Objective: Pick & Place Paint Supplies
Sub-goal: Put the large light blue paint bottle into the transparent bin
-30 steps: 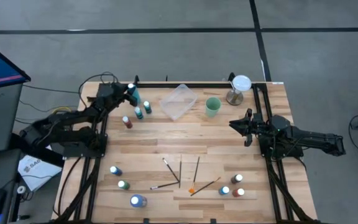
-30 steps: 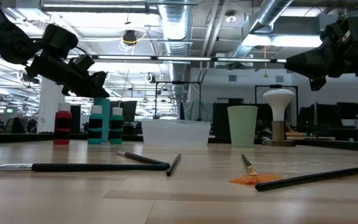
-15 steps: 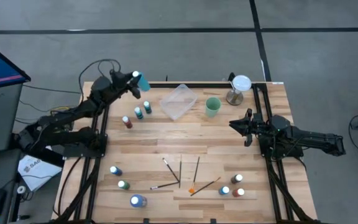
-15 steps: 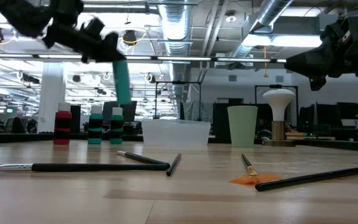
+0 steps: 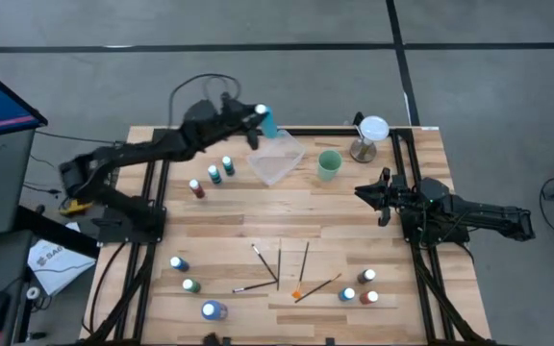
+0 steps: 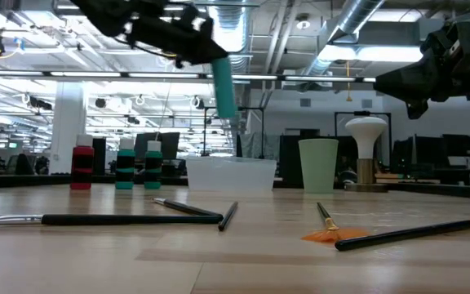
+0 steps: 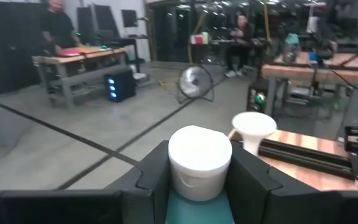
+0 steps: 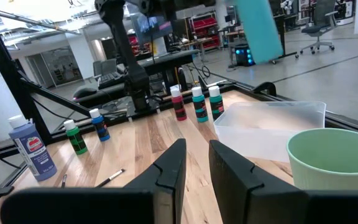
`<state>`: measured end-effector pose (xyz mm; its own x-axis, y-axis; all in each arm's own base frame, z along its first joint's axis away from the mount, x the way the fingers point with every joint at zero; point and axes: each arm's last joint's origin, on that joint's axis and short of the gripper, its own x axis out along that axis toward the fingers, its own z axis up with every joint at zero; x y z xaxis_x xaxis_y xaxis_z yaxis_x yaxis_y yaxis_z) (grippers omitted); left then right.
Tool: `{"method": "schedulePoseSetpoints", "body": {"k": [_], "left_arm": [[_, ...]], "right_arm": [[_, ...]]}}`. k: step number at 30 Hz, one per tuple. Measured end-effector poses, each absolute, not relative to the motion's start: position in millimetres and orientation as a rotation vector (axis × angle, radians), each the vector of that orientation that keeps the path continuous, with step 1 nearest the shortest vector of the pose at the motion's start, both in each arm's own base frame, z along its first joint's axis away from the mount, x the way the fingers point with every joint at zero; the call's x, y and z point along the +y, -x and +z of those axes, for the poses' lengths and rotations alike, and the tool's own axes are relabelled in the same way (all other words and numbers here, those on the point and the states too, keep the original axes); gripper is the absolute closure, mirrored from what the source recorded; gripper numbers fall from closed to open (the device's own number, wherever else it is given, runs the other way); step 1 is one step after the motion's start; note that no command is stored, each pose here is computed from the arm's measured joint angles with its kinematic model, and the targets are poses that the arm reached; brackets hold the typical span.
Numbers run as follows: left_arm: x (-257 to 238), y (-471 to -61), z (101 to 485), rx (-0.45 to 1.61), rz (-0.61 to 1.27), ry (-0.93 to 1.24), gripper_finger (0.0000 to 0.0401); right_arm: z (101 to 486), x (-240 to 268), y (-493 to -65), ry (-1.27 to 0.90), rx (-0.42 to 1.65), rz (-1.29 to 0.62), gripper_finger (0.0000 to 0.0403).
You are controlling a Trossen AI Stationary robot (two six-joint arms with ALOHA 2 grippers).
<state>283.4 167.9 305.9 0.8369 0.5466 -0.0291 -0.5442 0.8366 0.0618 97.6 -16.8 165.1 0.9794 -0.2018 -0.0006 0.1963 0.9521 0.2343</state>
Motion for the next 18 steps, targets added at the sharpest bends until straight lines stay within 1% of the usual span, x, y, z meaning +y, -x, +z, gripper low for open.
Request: {"method": "schedulePoseSetpoints", "body": {"k": [3, 6, 8, 18], "left_arm": [[175, -307, 292, 0.053, 0.56, -0.051, 0.0288], [183, -321, 278, 0.022, 0.562, -0.049, 0.0288], [188, -326, 270, 0.014, 0.569, -0.042, 0.0288], [197, -342, 224, 0.134, 0.518, -0.029, 0.0288]], "right_arm": [[165, -17, -98, -0.236, -0.023, -0.202, 0.0337], [165, -17, -98, -0.236, -0.023, -0.202, 0.0337], [165, -17, -98, -0.236, -0.023, -0.202, 0.0337], [165, -17, -98, -0.236, -0.023, -0.202, 0.0337]]}}
